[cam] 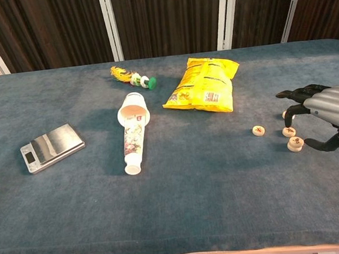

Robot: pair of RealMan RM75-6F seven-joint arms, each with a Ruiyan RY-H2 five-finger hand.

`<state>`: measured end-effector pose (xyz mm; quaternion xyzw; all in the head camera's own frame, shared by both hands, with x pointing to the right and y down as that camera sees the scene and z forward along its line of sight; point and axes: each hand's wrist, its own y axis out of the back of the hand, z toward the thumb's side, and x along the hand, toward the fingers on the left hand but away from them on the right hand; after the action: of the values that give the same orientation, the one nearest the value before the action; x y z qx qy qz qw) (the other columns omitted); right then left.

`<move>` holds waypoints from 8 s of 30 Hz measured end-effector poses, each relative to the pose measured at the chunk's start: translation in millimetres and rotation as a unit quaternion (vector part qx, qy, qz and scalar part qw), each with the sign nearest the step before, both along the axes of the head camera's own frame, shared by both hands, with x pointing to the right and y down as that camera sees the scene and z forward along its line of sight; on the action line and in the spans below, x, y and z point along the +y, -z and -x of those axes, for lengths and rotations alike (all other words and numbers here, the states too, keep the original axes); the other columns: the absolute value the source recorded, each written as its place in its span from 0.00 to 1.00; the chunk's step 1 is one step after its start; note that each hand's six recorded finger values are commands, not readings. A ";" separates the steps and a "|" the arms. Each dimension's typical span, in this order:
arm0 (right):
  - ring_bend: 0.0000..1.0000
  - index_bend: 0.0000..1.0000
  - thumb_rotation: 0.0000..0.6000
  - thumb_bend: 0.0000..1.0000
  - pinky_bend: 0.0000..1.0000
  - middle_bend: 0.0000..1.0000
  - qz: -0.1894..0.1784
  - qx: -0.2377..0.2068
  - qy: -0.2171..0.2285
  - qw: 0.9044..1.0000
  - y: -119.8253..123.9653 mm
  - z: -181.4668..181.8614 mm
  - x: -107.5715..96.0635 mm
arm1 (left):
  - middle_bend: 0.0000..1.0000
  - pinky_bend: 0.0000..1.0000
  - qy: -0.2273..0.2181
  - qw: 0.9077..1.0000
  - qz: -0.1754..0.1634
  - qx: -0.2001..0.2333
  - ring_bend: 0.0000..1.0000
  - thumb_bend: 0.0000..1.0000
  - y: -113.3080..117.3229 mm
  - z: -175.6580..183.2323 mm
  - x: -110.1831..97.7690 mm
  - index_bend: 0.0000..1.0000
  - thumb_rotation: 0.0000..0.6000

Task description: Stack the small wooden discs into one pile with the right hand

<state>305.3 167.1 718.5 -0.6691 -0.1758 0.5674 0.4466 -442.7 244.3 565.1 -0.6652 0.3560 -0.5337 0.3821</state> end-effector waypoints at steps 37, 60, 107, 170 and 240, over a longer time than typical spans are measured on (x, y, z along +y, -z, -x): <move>0.00 0.50 1.00 0.48 0.00 0.03 0.002 0.037 0.025 0.999 -31.2 7.6 -28.3 | 0.00 0.02 0.004 1.000 0.002 -0.011 0.00 0.50 -4.0 0.2 -1.9 0.00 1.00; 0.00 0.62 1.00 0.48 0.00 0.03 0.005 0.038 0.030 0.999 -32.9 12.4 -26.3 | 0.00 0.02 0.004 1.000 0.000 -0.010 0.00 0.50 -3.2 -0.1 -1.7 0.00 1.00; 0.00 0.62 1.00 0.48 0.00 0.04 -0.013 0.003 0.070 0.997 2.3 14.4 6.5 | 0.00 0.02 0.004 1.000 0.004 -0.009 0.00 0.50 -4.8 0.2 -2.6 0.00 1.00; 0.00 0.55 1.00 0.45 0.00 0.04 0.010 0.021 0.044 0.999 -28.9 71.0 -45.1 | 0.00 0.02 0.004 1.000 0.004 -0.010 0.00 0.50 -5.2 -0.4 -2.5 0.00 1.00; 0.00 0.61 1.00 0.50 0.00 0.04 0.012 0.011 0.074 0.997 13.5 21.6 -4.8 | 0.00 0.02 0.002 1.000 0.004 -0.006 0.00 0.50 -4.3 -1.4 -1.6 0.00 1.00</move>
<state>283.7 162.4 705.0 -0.6797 -0.1140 0.5421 0.4808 -441.2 242.7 569.4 -0.6626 0.3528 -0.5403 0.3802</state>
